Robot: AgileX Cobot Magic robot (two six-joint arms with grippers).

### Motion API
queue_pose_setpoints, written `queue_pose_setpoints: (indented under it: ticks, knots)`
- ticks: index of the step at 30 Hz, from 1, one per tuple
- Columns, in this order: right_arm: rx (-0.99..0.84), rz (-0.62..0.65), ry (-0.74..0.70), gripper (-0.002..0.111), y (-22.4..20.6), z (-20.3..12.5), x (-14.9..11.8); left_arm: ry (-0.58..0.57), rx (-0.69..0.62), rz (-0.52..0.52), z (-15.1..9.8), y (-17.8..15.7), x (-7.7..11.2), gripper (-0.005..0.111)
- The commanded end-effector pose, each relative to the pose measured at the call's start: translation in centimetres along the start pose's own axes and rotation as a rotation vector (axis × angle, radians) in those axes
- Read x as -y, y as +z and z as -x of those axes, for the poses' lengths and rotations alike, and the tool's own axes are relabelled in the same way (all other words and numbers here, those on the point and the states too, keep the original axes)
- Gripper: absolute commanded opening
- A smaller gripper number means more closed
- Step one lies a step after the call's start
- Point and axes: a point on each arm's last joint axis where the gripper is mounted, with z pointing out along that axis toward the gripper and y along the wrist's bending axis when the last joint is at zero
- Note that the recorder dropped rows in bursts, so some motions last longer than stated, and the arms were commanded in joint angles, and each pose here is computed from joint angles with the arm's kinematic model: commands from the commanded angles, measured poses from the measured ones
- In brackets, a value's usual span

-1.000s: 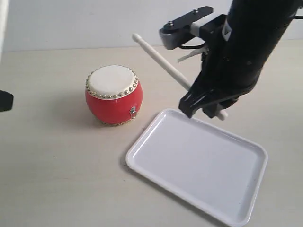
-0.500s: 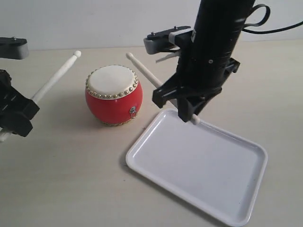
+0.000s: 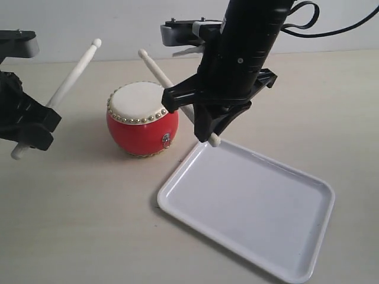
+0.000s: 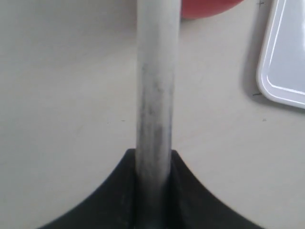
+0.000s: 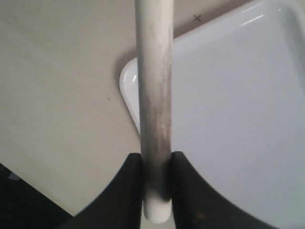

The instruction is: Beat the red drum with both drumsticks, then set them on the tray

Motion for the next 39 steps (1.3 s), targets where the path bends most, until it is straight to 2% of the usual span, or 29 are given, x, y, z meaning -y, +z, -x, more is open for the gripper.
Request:
queue_pose_setpoints:
  ticks: [1,7,10,15,20,23,25,27,31,36,39]
  knots:
    - [0.005,-0.014,-0.016,0.000,0.0,0.2,0.1,0.004,0.031,-0.002,0.3,-0.2,0.2,0.000]
    - [-0.182,-0.002,0.040,0.000,6.1,-0.3,1.5,0.007,0.024,-0.003,0.3,-0.2,0.2,0.000]
    - [-0.187,-0.008,0.037,0.000,6.4,0.0,1.6,0.025,0.016,-0.005,0.2,-0.2,0.2,0.000]
    - [-0.025,-0.017,-0.011,0.000,1.4,0.9,0.4,0.069,-0.010,-0.018,0.4,0.8,0.7,0.000]
    - [0.123,-0.009,-0.046,0.000,-3.6,0.5,-0.8,0.126,-0.211,-0.020,0.4,5.9,1.3,0.000]
    - [0.145,-0.015,-0.054,0.000,-4.5,0.1,-1.0,0.126,-0.347,-0.031,-0.1,8.5,0.9,0.000]
    - [0.145,-0.030,-0.058,0.000,-4.5,0.1,-0.8,0.123,-0.391,-0.029,0.1,8.9,0.7,0.000]
    - [0.133,-0.026,-0.054,0.000,-4.0,0.3,-0.8,0.112,-0.363,-0.026,0.6,8.2,0.8,0.000]
    - [0.062,-0.009,-0.031,0.000,-1.6,0.7,-0.3,0.130,-0.228,-0.013,1.5,4.1,1.2,0.000]
    - [-0.165,-0.013,0.028,0.000,5.6,-0.1,1.4,0.138,-0.052,0.004,0.9,-1.4,1.7,0.000]
    - [-0.235,-0.014,0.047,0.000,8.0,-0.2,2.0,0.147,0.013,0.011,0.5,-3.2,1.9,0.000]
